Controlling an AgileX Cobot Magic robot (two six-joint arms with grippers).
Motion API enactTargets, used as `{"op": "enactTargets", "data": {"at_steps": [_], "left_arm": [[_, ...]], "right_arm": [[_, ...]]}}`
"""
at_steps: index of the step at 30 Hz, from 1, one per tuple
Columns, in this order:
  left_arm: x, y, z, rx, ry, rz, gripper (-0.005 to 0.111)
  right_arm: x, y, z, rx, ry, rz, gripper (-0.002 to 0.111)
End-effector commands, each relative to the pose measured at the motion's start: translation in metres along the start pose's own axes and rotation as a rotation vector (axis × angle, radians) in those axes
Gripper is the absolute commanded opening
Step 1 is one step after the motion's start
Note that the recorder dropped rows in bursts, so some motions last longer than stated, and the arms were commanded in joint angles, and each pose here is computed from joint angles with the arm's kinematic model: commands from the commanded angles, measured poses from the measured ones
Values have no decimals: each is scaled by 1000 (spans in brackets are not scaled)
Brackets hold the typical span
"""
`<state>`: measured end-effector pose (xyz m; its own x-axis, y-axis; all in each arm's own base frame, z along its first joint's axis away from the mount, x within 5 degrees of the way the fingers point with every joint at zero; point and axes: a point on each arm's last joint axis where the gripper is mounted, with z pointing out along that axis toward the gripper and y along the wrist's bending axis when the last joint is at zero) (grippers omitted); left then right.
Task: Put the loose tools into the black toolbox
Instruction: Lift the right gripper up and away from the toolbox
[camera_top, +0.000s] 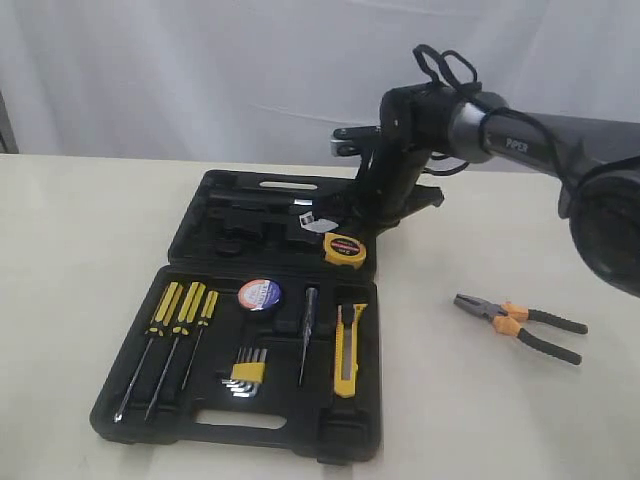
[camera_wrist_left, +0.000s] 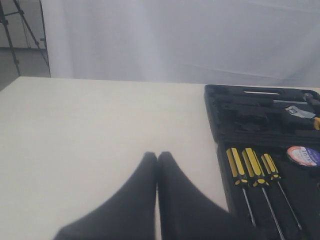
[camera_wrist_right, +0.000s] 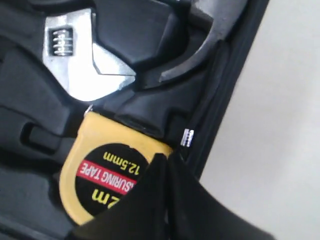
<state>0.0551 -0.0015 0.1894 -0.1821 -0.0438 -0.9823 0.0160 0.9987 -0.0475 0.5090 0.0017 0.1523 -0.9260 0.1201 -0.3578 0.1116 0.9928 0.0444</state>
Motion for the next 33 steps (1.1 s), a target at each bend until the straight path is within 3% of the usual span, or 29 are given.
{"op": "enactTargets", "data": {"at_steps": [1,8,16,23,33], "left_arm": [[1,0,0,3,-1,-2,0],[1,0,0,3,-1,-2,0],[1,0,0,3,-1,-2,0],[1,0,0,3,-1,-2,0],[1,0,0,3,-1,-2,0]], "right_arm": [[-12,1,-44,-9,-82,-8,-1],[-13,6,-60,-24,-95,-35,-1],[2,31,-17,-44,-4,-97,-1],[12,29,8,-17,77,-61,-1],[-5,30,-53,-29,-58,-89,-1]]}}
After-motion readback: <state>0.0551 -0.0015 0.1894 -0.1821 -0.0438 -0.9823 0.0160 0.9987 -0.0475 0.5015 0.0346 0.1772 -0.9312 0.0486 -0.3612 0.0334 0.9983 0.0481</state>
